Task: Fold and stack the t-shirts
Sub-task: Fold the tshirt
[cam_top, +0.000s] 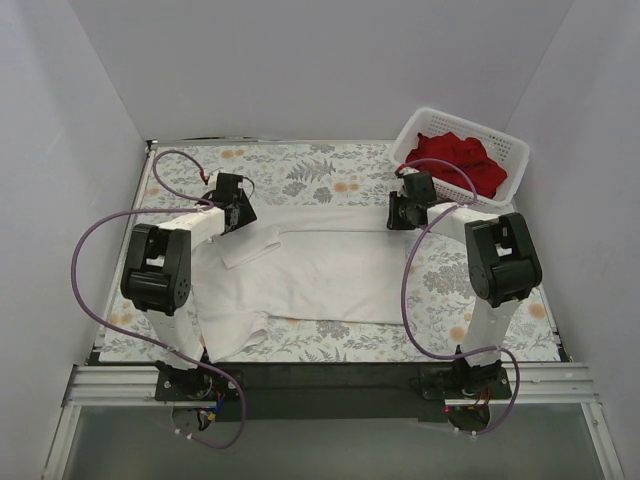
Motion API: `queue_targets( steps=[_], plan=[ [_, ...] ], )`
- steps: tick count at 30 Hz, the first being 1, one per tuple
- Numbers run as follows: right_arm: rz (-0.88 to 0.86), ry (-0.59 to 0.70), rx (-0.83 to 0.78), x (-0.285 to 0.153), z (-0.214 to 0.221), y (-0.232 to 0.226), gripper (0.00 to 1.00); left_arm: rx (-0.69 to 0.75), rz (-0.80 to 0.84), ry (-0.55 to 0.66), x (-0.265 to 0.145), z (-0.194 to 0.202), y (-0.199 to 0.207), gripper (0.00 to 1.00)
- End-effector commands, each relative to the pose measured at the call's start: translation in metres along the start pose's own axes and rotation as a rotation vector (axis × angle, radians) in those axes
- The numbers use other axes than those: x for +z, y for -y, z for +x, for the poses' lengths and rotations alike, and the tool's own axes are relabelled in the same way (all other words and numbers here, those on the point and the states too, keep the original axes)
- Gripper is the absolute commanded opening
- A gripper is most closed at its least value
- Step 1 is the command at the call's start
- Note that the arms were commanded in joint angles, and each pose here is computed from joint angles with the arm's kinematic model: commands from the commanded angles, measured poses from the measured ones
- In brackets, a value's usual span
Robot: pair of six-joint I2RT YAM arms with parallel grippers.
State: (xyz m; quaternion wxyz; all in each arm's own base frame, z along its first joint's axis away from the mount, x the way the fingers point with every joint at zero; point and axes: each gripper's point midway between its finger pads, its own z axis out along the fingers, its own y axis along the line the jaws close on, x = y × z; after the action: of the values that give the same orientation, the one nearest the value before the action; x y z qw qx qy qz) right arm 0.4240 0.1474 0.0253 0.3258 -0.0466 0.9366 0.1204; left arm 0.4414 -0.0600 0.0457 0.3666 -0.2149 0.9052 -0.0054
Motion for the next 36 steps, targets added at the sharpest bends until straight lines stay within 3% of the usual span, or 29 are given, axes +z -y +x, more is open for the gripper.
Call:
queue_targets(
  steps=[1,10,18,24,27,32,36],
  plan=[
    [0.066,-0.004,-0.044,0.011,-0.004,0.012,0.32,0.009,0.001,-0.023,0.005,0.003,0.005,0.56],
    [0.101,-0.017,-0.037,0.042,-0.028,0.035,0.33,-0.018,-0.004,-0.105,0.038,0.021,0.017,0.56],
    [0.098,0.033,-0.074,0.052,-0.081,0.038,0.35,-0.043,-0.012,-0.067,0.055,-0.009,0.037,0.6],
    [-0.005,0.107,-0.12,0.01,-0.108,0.007,0.37,-0.078,0.014,0.05,0.01,-0.057,0.042,0.7],
    [-0.053,0.102,-0.156,-0.008,-0.097,-0.013,0.4,-0.129,0.017,0.102,-0.027,-0.071,0.034,0.72],
    [-0.102,0.092,-0.193,-0.053,-0.063,-0.045,0.45,-0.185,-0.08,0.106,-0.077,-0.052,-0.01,0.72],
    [-0.129,0.072,-0.203,-0.086,-0.032,-0.061,0.46,-0.211,-0.147,0.059,-0.111,-0.003,-0.057,0.7]
  ],
)
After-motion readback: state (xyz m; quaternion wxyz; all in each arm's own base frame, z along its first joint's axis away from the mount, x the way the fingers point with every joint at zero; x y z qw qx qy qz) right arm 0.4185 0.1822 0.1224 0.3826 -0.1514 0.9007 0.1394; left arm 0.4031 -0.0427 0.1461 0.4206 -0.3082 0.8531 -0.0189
